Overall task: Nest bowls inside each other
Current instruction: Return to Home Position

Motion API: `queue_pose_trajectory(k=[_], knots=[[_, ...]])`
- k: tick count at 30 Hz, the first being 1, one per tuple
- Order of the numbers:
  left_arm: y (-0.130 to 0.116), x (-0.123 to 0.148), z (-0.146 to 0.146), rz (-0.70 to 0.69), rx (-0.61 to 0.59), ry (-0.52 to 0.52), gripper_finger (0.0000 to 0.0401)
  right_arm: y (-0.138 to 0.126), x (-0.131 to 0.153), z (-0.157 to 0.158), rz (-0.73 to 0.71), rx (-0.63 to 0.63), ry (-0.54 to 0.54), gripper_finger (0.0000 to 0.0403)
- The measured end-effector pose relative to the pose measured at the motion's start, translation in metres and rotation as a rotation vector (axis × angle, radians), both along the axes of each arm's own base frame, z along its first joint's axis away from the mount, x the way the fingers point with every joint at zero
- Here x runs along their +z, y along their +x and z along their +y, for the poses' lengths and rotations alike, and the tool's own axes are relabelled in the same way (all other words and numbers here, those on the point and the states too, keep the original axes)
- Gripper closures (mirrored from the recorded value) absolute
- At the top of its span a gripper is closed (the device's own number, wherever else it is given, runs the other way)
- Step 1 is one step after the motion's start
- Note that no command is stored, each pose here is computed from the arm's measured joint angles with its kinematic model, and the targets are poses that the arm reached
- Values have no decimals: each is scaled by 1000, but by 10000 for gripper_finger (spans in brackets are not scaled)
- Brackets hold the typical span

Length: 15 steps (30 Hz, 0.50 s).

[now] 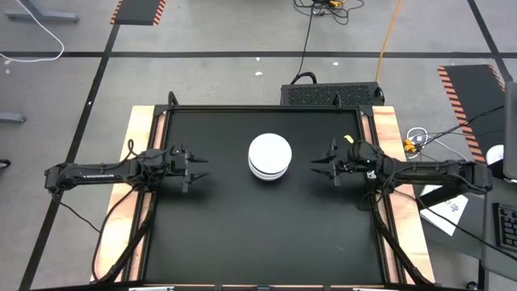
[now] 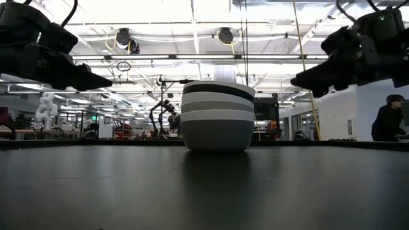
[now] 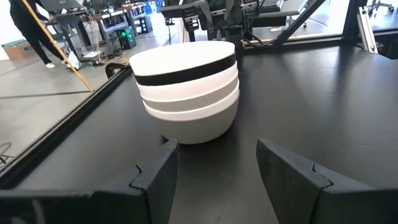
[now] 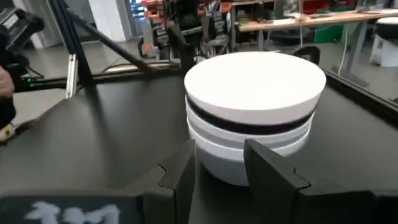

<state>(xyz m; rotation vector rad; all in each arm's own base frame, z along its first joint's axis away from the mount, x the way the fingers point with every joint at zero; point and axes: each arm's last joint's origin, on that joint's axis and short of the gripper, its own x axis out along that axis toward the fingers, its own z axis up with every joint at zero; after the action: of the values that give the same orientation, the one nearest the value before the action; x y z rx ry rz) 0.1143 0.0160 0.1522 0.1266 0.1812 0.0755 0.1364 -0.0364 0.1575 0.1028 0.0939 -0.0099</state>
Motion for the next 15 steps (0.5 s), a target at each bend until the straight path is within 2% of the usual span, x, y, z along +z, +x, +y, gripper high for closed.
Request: queue_pose_trajectory(k=[8,15], knots=[[-1,-4,-1,40,-16,-43,183,-5,2,8,15,-43,-86,302],[-1,-4,-2,39,-36,-43,183,-16,5,12,7,-41,-96,332]])
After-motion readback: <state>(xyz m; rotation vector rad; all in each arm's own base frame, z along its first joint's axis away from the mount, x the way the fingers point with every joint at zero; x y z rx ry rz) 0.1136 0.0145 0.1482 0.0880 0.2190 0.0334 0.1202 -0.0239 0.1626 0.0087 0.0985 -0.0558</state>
